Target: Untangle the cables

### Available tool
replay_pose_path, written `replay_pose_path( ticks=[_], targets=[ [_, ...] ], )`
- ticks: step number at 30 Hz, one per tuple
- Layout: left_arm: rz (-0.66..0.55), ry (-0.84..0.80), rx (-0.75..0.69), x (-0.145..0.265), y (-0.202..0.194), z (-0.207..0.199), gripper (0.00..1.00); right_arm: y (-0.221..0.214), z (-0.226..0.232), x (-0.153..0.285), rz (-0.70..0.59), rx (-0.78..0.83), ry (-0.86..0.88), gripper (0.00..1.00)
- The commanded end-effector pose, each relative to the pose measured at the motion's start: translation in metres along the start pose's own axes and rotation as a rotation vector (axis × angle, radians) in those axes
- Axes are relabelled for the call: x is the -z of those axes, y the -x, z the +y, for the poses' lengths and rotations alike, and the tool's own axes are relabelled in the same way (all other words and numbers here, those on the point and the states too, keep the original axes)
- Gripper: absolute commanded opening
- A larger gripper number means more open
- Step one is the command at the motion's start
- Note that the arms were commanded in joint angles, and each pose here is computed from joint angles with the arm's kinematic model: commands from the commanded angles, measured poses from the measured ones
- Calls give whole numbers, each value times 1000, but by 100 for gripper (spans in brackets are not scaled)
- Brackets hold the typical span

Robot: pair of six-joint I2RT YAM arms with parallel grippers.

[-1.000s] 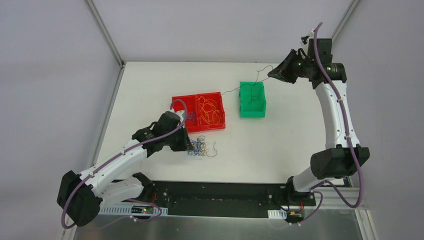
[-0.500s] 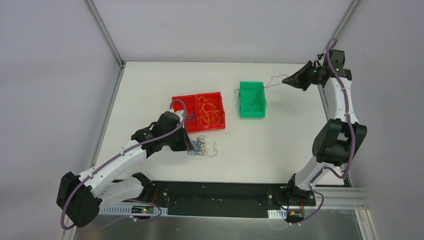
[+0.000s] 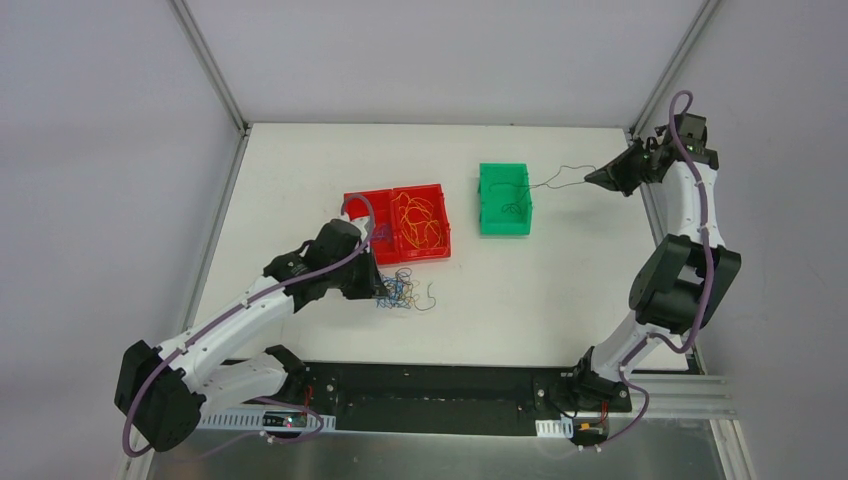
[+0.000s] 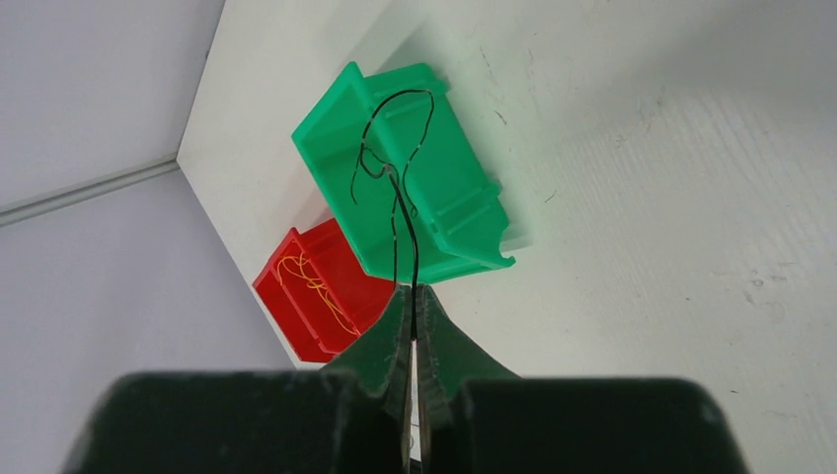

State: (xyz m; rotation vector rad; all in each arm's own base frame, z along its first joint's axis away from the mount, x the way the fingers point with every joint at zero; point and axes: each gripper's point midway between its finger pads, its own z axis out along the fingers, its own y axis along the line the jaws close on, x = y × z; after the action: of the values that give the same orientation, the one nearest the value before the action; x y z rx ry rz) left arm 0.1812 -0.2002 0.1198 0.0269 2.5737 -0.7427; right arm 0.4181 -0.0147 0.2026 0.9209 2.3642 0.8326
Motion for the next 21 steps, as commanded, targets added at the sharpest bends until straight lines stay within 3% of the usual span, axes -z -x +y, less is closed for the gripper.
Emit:
replay_pose_path(
  ticks=[1,12,21],
  targets=[
    [-10,-27,-19,4,8,-13,0,-5,9,15,-49,77,-28,0],
    [-6,-14,-22,1,10,-12,0,-50,41,14,-74,375,-196,0],
    [-15,-17,-28,3,11,-13,0,-119,70,-26,190,552,-161,0]
  ],
)
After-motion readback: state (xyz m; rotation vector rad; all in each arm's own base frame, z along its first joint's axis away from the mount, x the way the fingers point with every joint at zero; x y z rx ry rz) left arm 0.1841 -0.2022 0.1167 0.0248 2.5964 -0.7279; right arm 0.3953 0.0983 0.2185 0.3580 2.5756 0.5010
